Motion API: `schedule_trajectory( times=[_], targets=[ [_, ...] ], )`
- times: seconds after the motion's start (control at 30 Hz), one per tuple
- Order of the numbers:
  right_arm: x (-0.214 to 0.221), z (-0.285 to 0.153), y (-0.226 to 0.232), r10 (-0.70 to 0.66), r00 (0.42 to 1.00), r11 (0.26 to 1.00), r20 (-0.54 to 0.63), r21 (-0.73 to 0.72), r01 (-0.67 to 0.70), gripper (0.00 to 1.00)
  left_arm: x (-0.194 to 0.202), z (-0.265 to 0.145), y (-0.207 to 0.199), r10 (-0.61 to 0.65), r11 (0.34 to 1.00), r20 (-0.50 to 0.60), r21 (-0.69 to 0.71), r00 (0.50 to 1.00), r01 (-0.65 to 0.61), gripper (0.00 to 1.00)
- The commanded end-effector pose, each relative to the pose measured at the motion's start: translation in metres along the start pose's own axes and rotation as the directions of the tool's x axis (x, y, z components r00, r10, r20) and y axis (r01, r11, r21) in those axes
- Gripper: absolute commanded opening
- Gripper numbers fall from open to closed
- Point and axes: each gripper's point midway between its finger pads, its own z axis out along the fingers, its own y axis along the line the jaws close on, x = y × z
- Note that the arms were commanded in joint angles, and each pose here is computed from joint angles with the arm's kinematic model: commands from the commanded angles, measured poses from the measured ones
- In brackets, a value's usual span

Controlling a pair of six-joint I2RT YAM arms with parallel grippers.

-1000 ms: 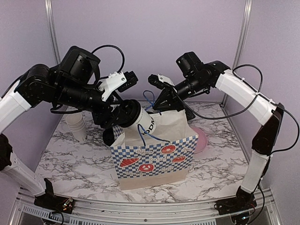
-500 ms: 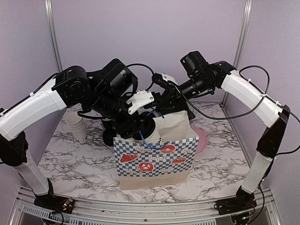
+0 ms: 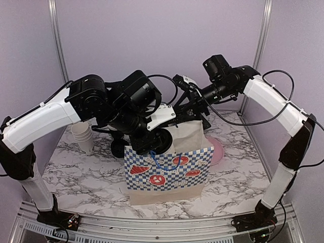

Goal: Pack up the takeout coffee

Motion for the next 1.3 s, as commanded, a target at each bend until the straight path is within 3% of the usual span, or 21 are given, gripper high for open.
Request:
schedule_trajectory(
  times=[0.0, 0.13, 0.23, 0.4, 0.5, 0.8, 1.0, 1.27],
  targets=[
    [0.010, 0.021, 0.027, -0.053, 0.995, 0.998, -0.080, -0.046, 0.049, 0.65, 0.002, -0.036, 0.013, -0.019, 0.999, 0.024, -0.048, 1.000, 0.020, 0.57],
    [0.016, 0.035, 0.026, -0.051, 0.992, 0.998, -0.115, -0.050, 0.045, 0.62, -0.008, -0.051, 0.014, -0.028, 0.999, 0.077, -0.040, 0.997, 0.031, 0.57],
    [0.014, 0.038, 0.016, -0.041, 0.992, 0.999, -0.120, -0.016, 0.039, 0.54, -0.016, -0.057, 0.008, -0.026, 1.000, 0.109, -0.003, 0.994, 0.027, 0.57],
    [0.005, 0.039, 0.013, -0.036, 0.994, 0.999, -0.101, -0.026, 0.033, 0.12, -0.016, -0.042, 0.003, 0.006, 1.000, 0.078, 0.002, 0.997, -0.006, 0.58],
    [-0.003, 0.036, 0.014, -0.037, 0.996, 0.999, -0.077, -0.025, 0.035, 0.00, -0.012, -0.024, -0.004, 0.018, 1.000, 0.037, 0.020, 0.999, -0.019, 0.57],
    [-0.017, 0.025, 0.034, -0.035, 0.999, 0.998, -0.028, -0.057, 0.033, 0.00, 0.003, 0.017, -0.007, 0.045, 0.999, -0.076, -0.001, 0.996, -0.046, 0.57],
    [-0.021, 0.020, 0.053, -0.028, 1.000, 0.996, -0.011, -0.082, 0.027, 0.00, 0.012, 0.023, -0.013, 0.046, 0.999, -0.114, -0.017, 0.992, -0.048, 0.56],
    [-0.035, -0.003, 0.065, -0.012, 0.999, 0.994, 0.042, -0.105, 0.016, 0.26, 0.043, 0.022, -0.051, 0.071, 0.996, -0.219, -0.043, 0.973, -0.082, 0.55]
  ],
)
